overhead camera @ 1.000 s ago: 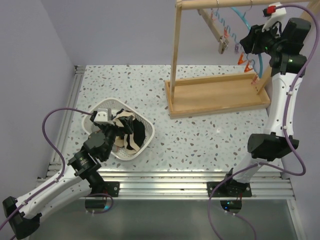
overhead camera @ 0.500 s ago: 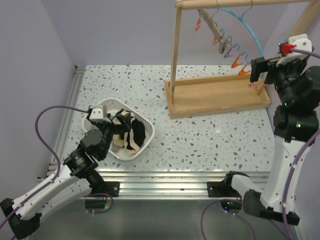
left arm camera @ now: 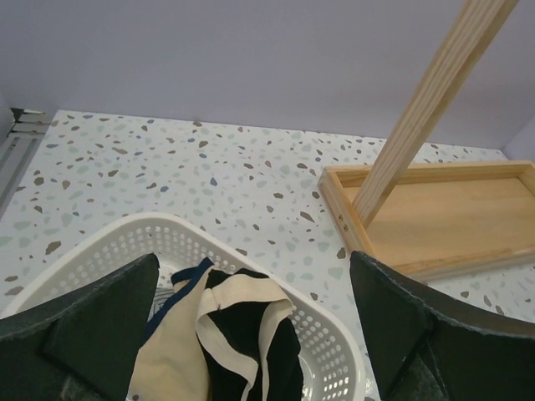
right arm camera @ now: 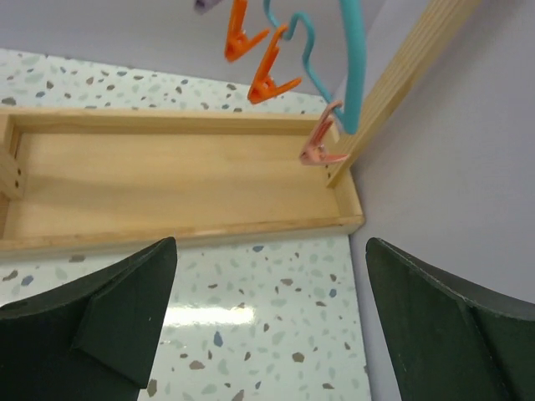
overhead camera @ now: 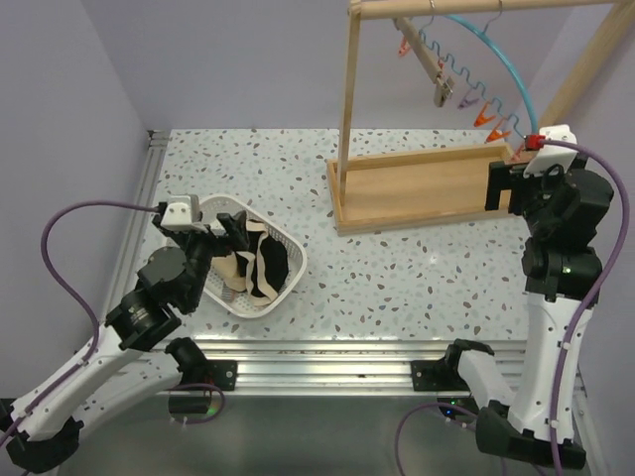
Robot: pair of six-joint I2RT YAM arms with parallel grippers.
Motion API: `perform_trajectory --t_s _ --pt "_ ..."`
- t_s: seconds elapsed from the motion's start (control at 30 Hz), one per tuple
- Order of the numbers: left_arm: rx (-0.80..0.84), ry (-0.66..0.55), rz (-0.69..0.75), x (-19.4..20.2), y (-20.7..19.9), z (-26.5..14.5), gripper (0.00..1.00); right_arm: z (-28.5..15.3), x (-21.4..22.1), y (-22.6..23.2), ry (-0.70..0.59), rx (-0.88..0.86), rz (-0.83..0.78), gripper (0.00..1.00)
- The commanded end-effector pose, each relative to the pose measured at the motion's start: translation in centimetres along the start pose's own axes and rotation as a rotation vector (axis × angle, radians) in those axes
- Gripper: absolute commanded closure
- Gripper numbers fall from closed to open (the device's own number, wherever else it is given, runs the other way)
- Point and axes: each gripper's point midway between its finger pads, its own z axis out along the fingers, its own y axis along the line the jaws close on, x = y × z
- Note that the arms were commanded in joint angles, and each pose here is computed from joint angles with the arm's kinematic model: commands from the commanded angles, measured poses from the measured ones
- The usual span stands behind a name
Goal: Remove the underwear clipped to the hanger
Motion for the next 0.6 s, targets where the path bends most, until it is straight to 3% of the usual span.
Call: perform_trajectory --t_s 0.0,0.2,0.4,0.57 --pt "-0.043 -0.056 0.077 -3.0 1.8 -1.2 0.0 -0.7 2.3 2.2 0.039 -0.098 0.016 0.01" --pt "-0.148 -0.064 0.211 -3.6 5.0 -2.6 0.0 0.2 5.6 6.3 0.106 -0.26 0.18 0.01" --pt "-0.157 -0.037 0.317 -0.3 6.2 -2.6 0.0 2.5 9.3 6.2 0.141 -0.221 0.17 0.01" --pt "-0.112 -0.064 0.285 0.7 6.1 -3.0 0.0 3.6 10.7 6.1 0.15 -0.196 0.182 0.01"
